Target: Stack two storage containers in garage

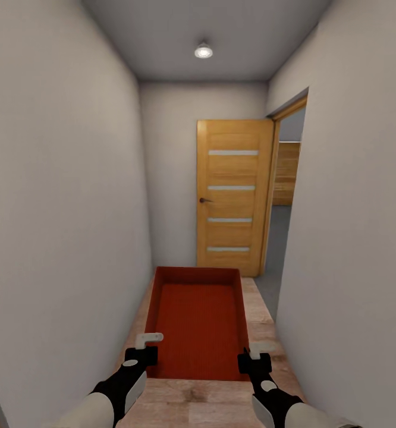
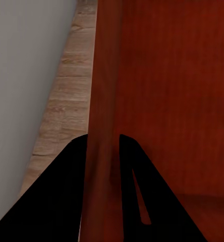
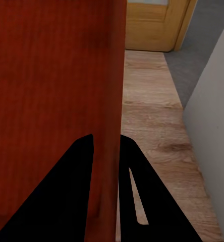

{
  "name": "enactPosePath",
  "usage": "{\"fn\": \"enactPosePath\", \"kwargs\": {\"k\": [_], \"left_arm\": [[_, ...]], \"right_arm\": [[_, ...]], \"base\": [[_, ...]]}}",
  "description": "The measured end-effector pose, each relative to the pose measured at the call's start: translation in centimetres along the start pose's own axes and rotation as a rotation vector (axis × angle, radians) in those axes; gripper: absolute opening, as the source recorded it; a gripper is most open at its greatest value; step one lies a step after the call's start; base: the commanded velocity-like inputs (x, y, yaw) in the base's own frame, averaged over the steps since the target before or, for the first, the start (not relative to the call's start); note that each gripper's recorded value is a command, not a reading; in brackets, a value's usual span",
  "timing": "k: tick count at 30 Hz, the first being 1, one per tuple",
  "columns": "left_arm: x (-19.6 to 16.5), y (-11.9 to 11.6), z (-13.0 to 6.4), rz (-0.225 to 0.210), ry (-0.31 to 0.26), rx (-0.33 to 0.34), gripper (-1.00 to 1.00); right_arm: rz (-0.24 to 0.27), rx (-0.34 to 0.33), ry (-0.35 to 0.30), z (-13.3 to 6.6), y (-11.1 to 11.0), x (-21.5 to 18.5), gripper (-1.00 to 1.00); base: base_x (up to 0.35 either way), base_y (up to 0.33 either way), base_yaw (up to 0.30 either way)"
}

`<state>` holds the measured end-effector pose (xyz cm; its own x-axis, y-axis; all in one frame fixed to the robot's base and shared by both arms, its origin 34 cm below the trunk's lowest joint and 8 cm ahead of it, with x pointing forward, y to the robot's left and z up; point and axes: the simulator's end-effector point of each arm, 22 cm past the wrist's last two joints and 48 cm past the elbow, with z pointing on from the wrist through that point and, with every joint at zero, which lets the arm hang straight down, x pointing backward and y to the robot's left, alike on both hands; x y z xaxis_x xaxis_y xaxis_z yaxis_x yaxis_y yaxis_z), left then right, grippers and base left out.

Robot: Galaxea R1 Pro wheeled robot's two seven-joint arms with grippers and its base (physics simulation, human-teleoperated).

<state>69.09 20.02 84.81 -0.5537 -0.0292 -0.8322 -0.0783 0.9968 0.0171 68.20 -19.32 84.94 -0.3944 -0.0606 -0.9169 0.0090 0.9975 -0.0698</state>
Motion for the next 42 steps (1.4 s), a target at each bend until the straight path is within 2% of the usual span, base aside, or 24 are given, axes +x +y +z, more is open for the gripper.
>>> {"fn": "enactPosePath", "kwargs": {"k": [42], "left_arm": [[-0.02,0.03,0.01,0.002,0.000,0.000,-1.00]], "right_arm": [[0.001,0.002,0.001,-0.02,0.03,0.04,-1.00]], "base": [[0.322,0.000,0.000]]}}
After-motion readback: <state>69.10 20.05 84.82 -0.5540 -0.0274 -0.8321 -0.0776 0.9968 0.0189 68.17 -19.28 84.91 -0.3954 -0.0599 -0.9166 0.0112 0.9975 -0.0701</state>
